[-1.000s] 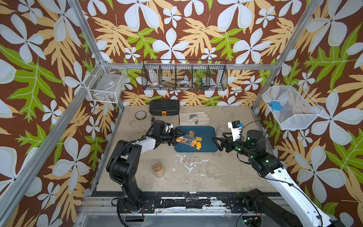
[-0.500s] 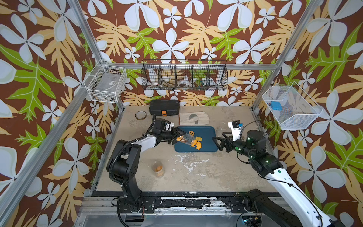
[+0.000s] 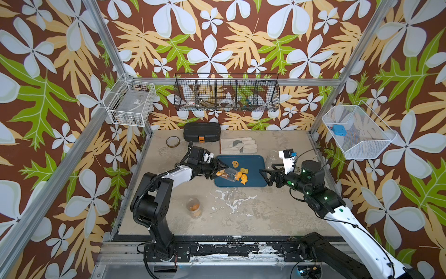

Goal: Pour the cookies out of the jar
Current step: Pour the cookies in the jar onto the tray.

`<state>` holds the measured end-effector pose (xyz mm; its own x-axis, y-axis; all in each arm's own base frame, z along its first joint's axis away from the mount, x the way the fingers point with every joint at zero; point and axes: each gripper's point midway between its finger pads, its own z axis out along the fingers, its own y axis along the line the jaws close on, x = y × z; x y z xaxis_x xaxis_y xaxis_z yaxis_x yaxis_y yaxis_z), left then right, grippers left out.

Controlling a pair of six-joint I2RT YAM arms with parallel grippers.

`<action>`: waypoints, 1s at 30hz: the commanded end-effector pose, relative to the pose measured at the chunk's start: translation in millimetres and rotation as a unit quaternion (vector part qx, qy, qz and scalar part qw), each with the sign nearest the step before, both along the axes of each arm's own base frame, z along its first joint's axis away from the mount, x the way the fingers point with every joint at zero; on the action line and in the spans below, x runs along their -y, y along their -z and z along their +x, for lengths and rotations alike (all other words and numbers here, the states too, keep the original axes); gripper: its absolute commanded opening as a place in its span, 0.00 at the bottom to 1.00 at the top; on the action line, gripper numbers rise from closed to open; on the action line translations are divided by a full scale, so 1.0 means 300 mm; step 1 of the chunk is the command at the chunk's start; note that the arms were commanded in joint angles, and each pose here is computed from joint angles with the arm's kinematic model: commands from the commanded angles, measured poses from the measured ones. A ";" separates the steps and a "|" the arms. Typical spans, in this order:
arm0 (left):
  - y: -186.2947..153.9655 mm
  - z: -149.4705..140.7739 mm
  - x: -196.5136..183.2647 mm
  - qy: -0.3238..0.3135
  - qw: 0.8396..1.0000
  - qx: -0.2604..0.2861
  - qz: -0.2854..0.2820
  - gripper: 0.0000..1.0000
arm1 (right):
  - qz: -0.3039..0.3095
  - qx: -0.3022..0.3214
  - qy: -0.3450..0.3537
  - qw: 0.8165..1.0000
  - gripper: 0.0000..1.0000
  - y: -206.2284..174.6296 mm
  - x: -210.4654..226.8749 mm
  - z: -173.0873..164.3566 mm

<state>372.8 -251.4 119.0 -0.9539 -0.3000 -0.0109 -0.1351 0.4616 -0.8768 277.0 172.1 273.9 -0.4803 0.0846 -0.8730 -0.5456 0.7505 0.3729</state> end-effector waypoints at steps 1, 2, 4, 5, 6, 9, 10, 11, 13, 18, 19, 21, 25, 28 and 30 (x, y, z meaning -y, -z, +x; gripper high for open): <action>-0.031 0.006 0.010 -0.003 0.999 0.008 -0.033 0.59 | 0.013 0.013 -0.006 1.000 0.93 -0.030 -0.012 0.003; -0.031 0.013 0.004 -0.010 1.000 0.012 -0.026 0.59 | 0.013 0.011 -0.007 1.000 0.93 -0.028 -0.013 0.003; -0.027 0.028 -0.011 -0.013 1.000 0.023 0.005 0.59 | 0.014 0.009 -0.007 1.000 0.93 -0.025 -0.015 0.004; -0.029 0.027 -0.005 -0.009 1.000 0.017 -0.002 0.59 | 0.014 0.010 -0.007 1.000 0.93 -0.027 -0.015 0.003; -0.036 0.024 0.006 -0.008 1.000 0.009 -0.027 0.59 | 0.015 0.010 -0.008 1.000 0.93 -0.028 -0.016 0.002; -0.060 0.040 0.003 -0.024 0.999 0.021 -0.043 0.59 | 0.014 0.008 -0.009 1.000 0.93 -0.021 -0.017 0.002; -0.044 0.042 -0.005 -0.020 0.999 0.022 -0.017 0.59 | 0.014 0.009 -0.008 1.000 0.93 -0.020 -0.016 0.001; -0.039 0.040 -0.004 -0.015 1.000 0.017 -0.017 0.60 | 0.015 0.008 -0.008 1.000 0.93 -0.019 -0.016 0.001; -0.047 0.033 0.006 -0.019 0.998 0.002 -0.061 0.59 | 0.015 0.007 -0.009 1.000 0.93 -0.014 -0.018 0.000; -0.027 0.030 0.004 -0.019 0.998 -0.001 -0.057 0.60 | 0.015 0.008 -0.012 1.000 0.93 -0.010 -0.024 0.000; -0.022 0.029 -0.001 -0.028 0.998 -0.006 -0.058 0.59 | 0.014 0.007 -0.011 1.000 0.93 -0.008 -0.023 0.001; -0.004 0.032 -0.019 -0.028 0.999 -0.001 -0.022 0.59 | 0.012 0.007 -0.012 1.000 0.93 -0.006 -0.026 0.003; -0.001 0.027 -0.015 -0.022 0.999 -0.007 -0.031 0.59 | 0.013 0.008 -0.014 1.000 0.93 -0.006 -0.031 0.005; 0.006 0.031 -0.023 -0.018 1.000 -0.003 -0.017 0.60 | 0.013 0.007 -0.014 1.000 0.93 -0.006 -0.032 0.005; 0.009 0.028 -0.023 -0.016 1.000 -0.004 -0.019 0.60 | 0.013 0.005 -0.015 1.000 0.93 -0.002 -0.032 0.004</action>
